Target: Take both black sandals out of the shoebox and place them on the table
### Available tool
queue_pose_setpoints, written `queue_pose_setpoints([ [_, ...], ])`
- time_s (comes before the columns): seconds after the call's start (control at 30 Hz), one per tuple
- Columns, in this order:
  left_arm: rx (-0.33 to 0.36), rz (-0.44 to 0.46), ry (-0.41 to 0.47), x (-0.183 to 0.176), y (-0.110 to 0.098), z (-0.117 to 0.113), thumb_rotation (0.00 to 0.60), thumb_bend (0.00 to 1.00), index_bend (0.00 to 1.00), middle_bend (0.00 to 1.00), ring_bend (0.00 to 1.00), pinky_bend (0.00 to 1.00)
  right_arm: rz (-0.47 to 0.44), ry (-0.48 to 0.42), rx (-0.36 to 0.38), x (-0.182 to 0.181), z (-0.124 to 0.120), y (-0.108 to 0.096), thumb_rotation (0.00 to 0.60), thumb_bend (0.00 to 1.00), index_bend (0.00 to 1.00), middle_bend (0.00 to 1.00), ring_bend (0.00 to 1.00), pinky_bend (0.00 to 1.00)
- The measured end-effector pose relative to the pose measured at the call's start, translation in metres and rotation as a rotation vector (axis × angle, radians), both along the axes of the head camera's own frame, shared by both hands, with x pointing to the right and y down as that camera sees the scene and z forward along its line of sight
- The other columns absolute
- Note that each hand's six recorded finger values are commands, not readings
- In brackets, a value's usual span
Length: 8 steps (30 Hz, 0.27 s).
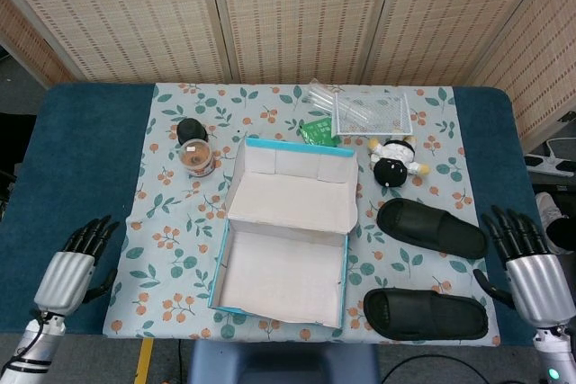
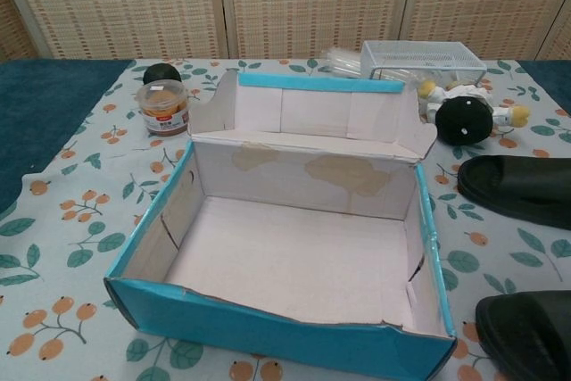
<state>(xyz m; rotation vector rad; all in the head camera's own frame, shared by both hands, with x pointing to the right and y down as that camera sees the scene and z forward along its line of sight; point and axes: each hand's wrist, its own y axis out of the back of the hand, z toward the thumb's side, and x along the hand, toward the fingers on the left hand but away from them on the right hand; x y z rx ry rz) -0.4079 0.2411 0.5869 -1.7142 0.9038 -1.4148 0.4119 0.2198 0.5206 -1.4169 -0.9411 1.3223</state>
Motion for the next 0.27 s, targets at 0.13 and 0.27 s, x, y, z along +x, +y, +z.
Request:
queue_pose_setpoints([
  [0.13,0.102,-0.055,-0.076,-0.019,-0.006,-0.025,0.600,0.43,0.00,0.00,0.00,0.14,0.059,0.056,0.034,0.014,0.001,-0.002,0.548,0.17,0.00,0.00,0.00,0.02],
  [0.27,0.119,-0.082,-0.099,-0.026,-0.007,-0.032,0.600,0.42,0.00,0.00,0.00,0.14,0.103,0.051,0.024,0.022,0.001,-0.002,0.538,0.17,0.00,0.00,0.00,0.01],
])
